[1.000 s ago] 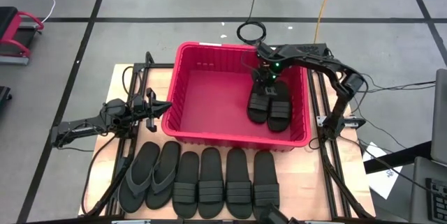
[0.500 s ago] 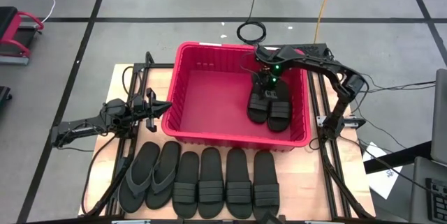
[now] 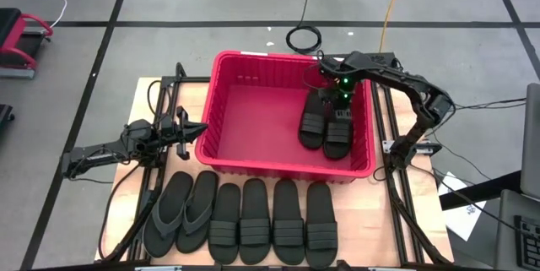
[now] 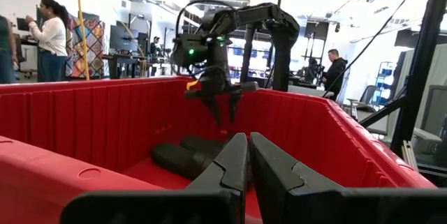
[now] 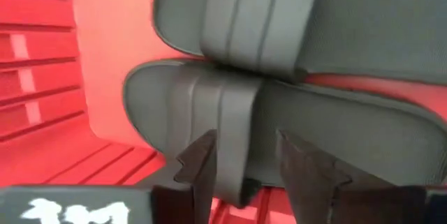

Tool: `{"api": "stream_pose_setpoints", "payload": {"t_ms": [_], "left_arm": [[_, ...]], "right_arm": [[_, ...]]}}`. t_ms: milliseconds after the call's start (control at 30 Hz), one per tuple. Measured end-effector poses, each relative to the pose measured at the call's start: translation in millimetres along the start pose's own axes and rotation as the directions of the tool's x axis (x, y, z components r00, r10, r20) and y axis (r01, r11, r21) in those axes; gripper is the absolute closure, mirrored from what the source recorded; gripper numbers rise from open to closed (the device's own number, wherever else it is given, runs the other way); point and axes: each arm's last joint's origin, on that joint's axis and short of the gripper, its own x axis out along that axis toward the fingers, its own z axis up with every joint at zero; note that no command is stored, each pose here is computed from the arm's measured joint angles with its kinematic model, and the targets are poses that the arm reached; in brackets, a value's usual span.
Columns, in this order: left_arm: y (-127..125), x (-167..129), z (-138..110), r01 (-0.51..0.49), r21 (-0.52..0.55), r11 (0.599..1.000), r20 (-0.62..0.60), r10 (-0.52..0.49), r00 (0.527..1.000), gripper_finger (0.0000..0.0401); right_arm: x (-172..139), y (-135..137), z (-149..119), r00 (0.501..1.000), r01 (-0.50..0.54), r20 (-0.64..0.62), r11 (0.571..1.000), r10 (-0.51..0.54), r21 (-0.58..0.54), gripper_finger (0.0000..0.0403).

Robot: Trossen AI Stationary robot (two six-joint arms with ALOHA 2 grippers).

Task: Pick and place slides into bin
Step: Adjust the black slide in the red bin

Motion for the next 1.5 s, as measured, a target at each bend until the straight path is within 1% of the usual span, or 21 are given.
{"api": "stream_pose_setpoints", "payload": {"t_ms": [333,600,800,867,933,1000,1067,1233,1267,1500], "left_arm": [[0,0,0,0.0,-0.004,1.0,0.0,0.0,1.0,0.0377],[0,0,0,0.0,-0.008,1.0,0.0,0.0,1.0,0.0377],[0,0,0,0.0,-0.003,1.0,0.0,0.0,1.0,0.0377],[0,0,0,0.0,-0.002,1.0,0.0,0.0,1.0,0.0377],[0,0,0,0.0,-0.001,1.0,0.0,0.0,1.0,0.0377],[0,0,0,0.0,0.003,1.0,0.0,0.0,1.0,0.0377],[0,0,0,0.0,0.006,1.0,0.0,0.0,1.0,0.0377],[0,0,0,0.0,0.007,1.0,0.0,0.0,1.0,0.0377],[0,0,0,0.0,0.006,1.0,0.0,0.0,1.0,0.0377],[0,0,0,0.0,-0.001,1.0,-0.004,0.0,1.0,0.0377]], "right_arm": [[21,-12,0,0.995,-0.065,-0.075,0.997,0.068,0.043,0.0263],[45,-11,-12,0.986,-0.101,-0.125,0.99,0.113,0.096,0.0262],[60,-14,-19,0.986,-0.105,-0.117,0.986,0.12,0.129,0.0244],[63,-14,-22,0.983,-0.138,-0.098,0.98,0.153,0.145,0.0239],[66,-14,-23,0.982,-0.147,-0.095,0.978,0.162,0.147,0.0242],[68,-14,-24,0.982,-0.147,-0.096,0.979,0.162,0.143,0.0256],[68,-14,-23,0.984,-0.143,-0.09,0.98,0.156,0.138,0.0281],[69,-16,-22,0.989,-0.101,-0.096,0.987,0.113,0.122,0.038],[69,-16,-22,0.989,-0.101,-0.096,0.989,0.112,0.108,0.039],[68,-19,-24,0.989,-0.058,-0.13,0.994,0.07,0.095,0.0397]]}}
